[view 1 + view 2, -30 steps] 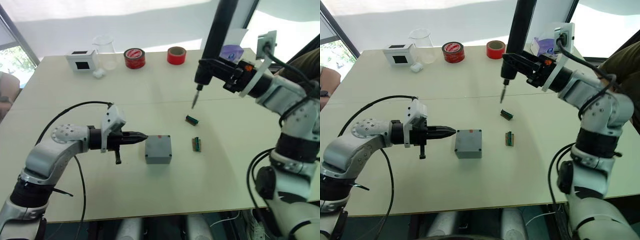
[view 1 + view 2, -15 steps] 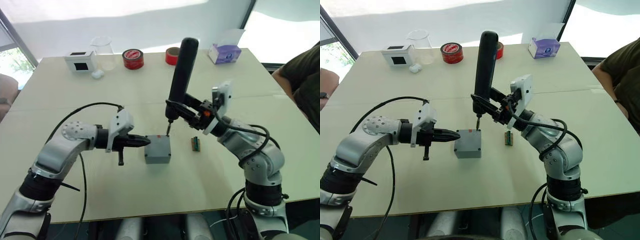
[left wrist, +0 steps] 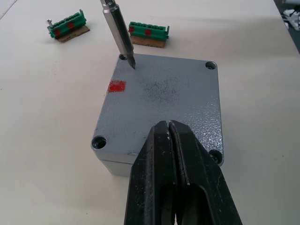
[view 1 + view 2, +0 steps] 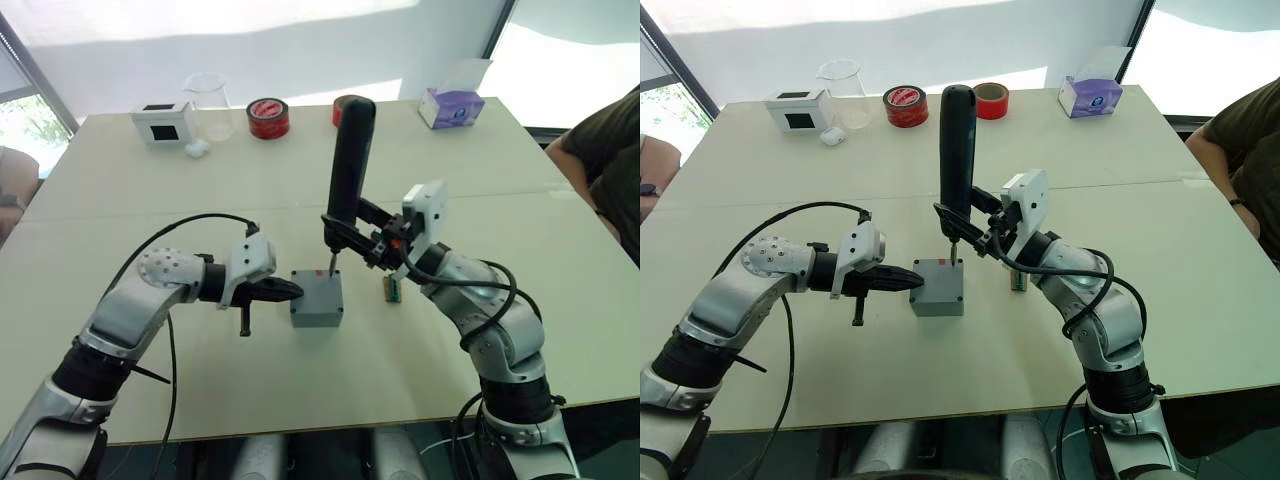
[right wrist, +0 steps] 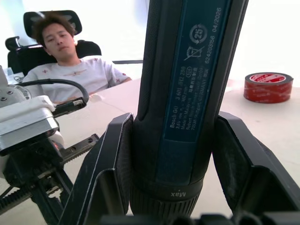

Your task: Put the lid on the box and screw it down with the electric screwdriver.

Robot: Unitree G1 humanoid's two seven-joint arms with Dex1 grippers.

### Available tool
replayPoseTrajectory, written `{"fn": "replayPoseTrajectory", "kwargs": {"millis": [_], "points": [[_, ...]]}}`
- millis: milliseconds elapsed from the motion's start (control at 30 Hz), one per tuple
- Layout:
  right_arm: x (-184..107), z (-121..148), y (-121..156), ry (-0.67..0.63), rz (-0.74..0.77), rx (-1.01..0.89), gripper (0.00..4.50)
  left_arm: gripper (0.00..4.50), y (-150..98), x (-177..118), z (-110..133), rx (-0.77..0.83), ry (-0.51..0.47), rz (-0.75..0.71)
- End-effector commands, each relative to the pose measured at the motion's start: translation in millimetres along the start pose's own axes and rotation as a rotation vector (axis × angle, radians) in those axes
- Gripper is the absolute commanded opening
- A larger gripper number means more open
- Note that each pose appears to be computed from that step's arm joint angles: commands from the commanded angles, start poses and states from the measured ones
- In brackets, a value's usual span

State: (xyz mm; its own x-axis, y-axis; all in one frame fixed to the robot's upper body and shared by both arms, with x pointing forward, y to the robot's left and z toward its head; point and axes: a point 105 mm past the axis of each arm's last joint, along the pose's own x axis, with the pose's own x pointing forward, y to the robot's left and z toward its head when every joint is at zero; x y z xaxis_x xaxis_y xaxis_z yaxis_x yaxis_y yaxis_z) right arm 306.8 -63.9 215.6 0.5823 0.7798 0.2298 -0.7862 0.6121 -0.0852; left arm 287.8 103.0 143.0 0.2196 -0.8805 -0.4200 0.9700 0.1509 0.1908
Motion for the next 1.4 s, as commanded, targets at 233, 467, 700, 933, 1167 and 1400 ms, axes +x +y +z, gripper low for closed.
{"fn": "replayPoseTrajectory", "kwargs": {"millis": [233, 467, 700, 933, 1167, 1400], "points": [[-4, 5, -10, -0.032, -0.028, -0.078, 1.86, 0.0, 1, 1, 0, 0.009, -0.007, -0.001], [-7, -23, 0, 0.076, 0.022, -0.065, 1.86, 0.0, -2, 4, -3, 0.012, 0.007, -0.003], [-8, -44, -4, 0.151, -0.025, 0.025, 1.86, 0.0, -2, 6, -12, 0.013, 0.035, -0.01], [-16, -74, 11, 0.25, 0.029, -0.018, 1.86, 0.0, -3, 10, -17, -0.005, 0.025, -0.013], [-19, -79, 11, 0.235, 0.018, 0.013, 1.86, 0.0, -5, 11, -17, -0.012, 0.02, -0.015], [-22, -83, 9, 0.246, 0.009, 0.02, 1.86, 0.0, -6, 11, -17, -0.017, 0.02, -0.017]]}}
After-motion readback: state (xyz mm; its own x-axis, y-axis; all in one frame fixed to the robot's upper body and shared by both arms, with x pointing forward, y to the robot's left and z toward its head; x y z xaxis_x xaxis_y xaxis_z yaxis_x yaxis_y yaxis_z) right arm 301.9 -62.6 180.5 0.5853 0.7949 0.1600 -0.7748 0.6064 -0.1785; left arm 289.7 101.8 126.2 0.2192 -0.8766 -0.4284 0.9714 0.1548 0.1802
